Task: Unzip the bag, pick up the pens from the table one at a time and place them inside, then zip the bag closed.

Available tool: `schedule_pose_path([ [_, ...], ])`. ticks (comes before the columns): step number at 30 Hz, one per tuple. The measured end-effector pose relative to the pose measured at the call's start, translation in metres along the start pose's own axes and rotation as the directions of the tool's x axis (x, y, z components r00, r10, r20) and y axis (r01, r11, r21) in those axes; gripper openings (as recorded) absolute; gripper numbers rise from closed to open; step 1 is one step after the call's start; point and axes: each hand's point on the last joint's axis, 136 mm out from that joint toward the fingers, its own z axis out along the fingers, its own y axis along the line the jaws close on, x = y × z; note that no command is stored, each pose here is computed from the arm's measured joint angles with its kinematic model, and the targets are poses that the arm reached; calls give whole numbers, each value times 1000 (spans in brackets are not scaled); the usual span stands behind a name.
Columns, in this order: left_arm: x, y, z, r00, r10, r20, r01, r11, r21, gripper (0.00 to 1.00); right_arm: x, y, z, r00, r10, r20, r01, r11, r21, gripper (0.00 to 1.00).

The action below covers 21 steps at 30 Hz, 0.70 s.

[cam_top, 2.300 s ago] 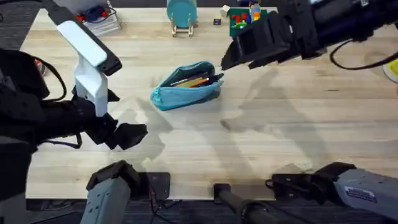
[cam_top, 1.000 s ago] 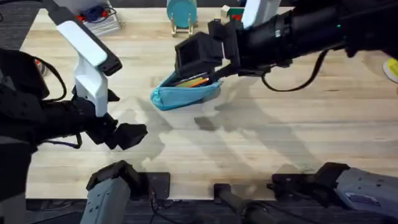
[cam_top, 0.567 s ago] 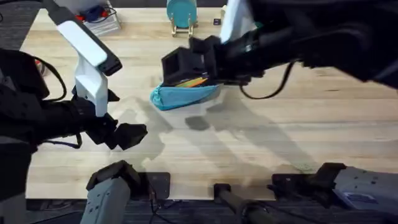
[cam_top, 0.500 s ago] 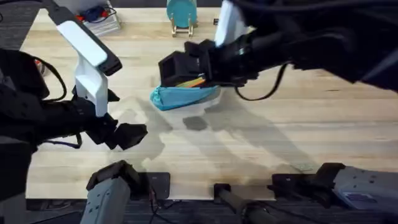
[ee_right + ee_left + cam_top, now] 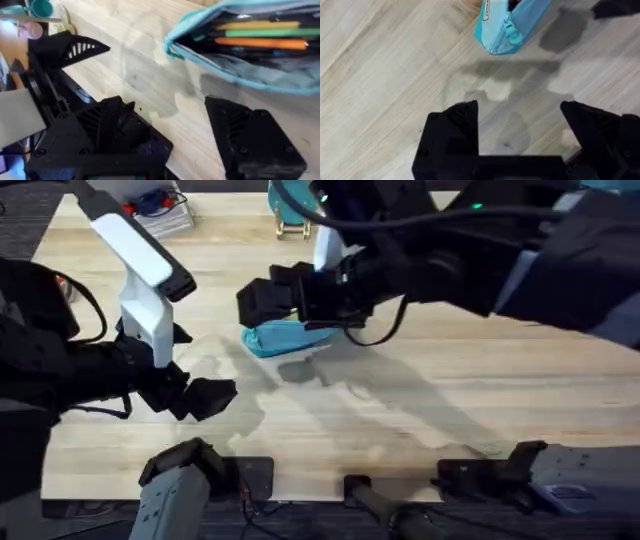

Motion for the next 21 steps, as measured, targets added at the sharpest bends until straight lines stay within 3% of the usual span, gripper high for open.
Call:
schedule_pose_path([
  [5,0,0,0,1000,0,0,0,1000,0,993,-1,4,17,1000,-9,4,9,1000,-5,996],
  [21,0,0,0,1000,0,0,0,1000,0,993,10,-3,56,993,113,-25,-112,993,42,996],
])
